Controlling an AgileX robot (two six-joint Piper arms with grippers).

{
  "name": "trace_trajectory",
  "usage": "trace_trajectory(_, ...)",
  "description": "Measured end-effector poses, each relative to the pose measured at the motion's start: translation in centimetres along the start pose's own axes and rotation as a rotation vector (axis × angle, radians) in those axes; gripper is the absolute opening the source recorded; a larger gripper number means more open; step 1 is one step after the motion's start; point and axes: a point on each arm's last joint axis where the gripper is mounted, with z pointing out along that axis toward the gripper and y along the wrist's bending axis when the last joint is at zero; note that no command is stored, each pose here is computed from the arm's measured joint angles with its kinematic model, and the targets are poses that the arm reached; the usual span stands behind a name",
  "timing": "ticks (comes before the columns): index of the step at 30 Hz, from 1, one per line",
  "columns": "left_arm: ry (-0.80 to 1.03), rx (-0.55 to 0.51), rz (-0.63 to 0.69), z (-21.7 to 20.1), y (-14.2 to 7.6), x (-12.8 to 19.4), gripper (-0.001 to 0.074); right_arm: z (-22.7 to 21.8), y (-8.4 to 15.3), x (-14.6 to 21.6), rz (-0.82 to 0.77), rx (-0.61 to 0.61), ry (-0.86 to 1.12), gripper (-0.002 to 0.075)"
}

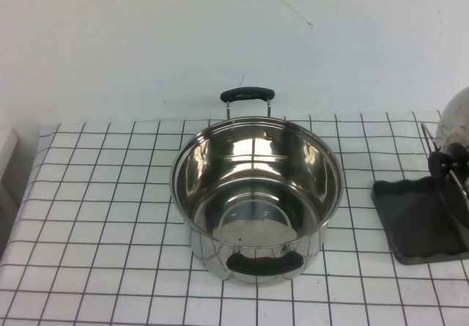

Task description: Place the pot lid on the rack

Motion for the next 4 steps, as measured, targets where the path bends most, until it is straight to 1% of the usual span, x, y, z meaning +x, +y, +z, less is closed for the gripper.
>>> trace_trajectory(4, 0.0, 0.0, -0.001, 0.0, 0.0, 0.0, -0.0002, 0.0, 0.0, 0.0, 0.0, 0.0, 0.0, -0.0002)
